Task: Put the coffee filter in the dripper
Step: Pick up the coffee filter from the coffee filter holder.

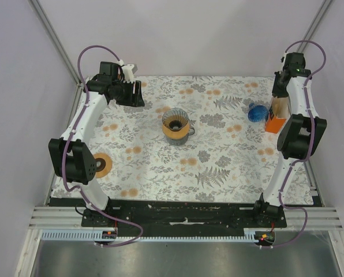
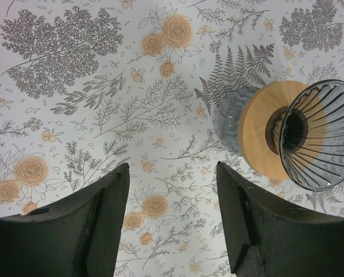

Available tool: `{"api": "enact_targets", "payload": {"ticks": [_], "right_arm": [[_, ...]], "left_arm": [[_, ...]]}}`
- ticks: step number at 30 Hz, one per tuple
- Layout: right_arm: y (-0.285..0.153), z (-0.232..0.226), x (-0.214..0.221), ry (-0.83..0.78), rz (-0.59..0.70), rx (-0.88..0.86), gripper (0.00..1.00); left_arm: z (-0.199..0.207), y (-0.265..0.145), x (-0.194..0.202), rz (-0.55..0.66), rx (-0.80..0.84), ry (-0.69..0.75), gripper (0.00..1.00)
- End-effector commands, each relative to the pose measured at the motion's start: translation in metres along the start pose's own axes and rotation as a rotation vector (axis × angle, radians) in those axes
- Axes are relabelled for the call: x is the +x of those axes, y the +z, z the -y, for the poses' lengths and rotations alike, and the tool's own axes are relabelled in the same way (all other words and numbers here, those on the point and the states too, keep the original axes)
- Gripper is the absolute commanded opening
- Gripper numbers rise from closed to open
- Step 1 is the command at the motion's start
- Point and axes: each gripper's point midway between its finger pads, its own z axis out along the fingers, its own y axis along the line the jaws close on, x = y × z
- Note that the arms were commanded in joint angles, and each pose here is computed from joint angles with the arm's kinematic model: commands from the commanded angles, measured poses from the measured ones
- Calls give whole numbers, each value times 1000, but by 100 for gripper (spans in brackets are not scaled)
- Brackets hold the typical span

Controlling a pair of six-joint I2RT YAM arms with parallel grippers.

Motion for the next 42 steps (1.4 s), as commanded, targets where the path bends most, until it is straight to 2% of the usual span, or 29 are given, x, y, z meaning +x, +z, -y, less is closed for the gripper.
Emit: {"api": "enact_targets", "payload": {"ticks": [1,8,15,20,25,39,42], "right_arm": [[-13,12,-15,16,50,43,24],[-22,17,-17,32,62,31,21],[-20,26,-18,46,64,40,25],[-5,20,-7,71,24,15,35],[3,14,-2,76,5,-14,40],[30,21,11,78,-41,28,36],[32,21,16,84,-55,28,29]], "left_arm": [[4,-3,-12,42,30,17,67],[3,-4,-13,44,29,17,67],[3,-4,-12,43,33,15,67],[3,-4,-12,43,33,16,67],[2,-3,-11,41,32,12,67],[1,-7,-12,48,29,12,67],[0,-7,-12,48,30,9,67]]}}
